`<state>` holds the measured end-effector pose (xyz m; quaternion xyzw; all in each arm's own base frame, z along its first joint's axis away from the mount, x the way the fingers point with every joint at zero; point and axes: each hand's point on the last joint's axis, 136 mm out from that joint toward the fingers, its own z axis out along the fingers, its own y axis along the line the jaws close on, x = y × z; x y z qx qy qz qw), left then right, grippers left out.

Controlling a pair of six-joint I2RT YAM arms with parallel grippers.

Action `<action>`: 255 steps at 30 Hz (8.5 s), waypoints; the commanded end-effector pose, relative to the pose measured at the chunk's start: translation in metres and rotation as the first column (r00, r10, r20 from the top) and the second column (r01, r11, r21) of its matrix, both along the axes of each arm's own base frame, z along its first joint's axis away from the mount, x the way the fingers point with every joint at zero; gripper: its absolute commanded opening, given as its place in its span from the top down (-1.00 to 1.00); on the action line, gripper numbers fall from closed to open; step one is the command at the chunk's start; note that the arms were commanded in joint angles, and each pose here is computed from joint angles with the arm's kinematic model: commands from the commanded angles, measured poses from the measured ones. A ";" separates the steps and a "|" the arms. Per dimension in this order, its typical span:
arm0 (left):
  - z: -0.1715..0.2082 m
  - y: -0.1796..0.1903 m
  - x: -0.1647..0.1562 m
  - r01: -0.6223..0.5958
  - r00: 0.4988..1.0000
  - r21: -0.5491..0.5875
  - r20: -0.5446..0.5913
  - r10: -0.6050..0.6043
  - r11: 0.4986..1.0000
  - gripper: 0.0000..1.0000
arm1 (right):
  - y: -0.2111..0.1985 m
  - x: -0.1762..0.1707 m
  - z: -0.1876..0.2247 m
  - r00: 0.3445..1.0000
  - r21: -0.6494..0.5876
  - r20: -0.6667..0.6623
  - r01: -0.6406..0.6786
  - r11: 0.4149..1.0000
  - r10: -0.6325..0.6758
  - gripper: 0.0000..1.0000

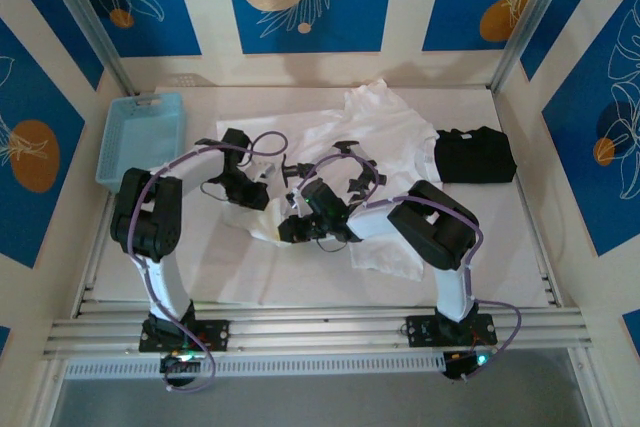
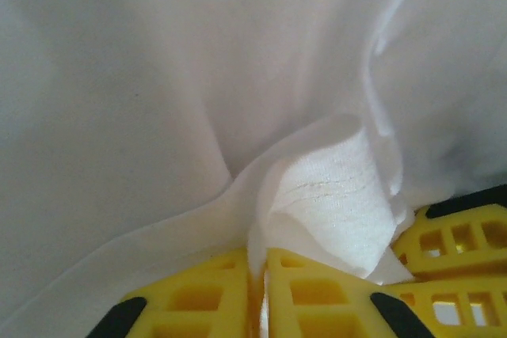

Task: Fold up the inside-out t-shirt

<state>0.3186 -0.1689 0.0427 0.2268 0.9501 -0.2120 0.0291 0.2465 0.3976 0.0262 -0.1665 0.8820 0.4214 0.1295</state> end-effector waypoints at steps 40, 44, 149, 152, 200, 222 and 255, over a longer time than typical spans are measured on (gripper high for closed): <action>0.105 0.090 -0.033 -0.479 0.835 -0.121 0.241 0.494 0.869 1.00 | -0.294 -0.077 0.056 0.863 -0.695 0.022 0.376 0.613 -0.505 -0.07; 0.108 0.088 -0.032 -0.471 0.836 -0.139 0.245 0.491 0.871 1.00 | -0.301 -0.076 0.060 0.769 -0.628 -0.004 0.495 0.600 -0.639 -0.05; 0.542 0.161 -0.075 -0.299 -0.004 -0.733 0.641 0.767 0.611 1.00 | -0.424 -0.079 0.574 -0.159 0.470 0.784 0.783 0.406 -0.601 1.00; 0.515 0.167 -0.025 -0.369 0.062 -0.711 0.623 0.779 0.598 1.00 | -0.413 -0.042 0.573 -0.122 0.412 0.827 0.797 0.442 -0.549 1.00; 0.558 0.154 -0.087 -0.166 -0.115 -0.728 0.684 0.720 0.665 1.00 | -0.373 -0.056 0.616 -0.087 0.354 0.916 0.638 0.684 -0.393 1.00; 0.134 0.171 0.308 -0.653 0.366 -0.478 0.480 0.798 0.587 0.69 | -0.264 0.419 0.222 0.577 -0.132 0.741 0.627 0.768 -0.344 0.47; 0.000 0.096 0.029 -0.740 0.592 -0.328 0.094 0.800 0.587 -0.24 | -0.226 0.116 0.022 0.881 -0.462 -0.118 0.359 0.811 -0.458 -0.13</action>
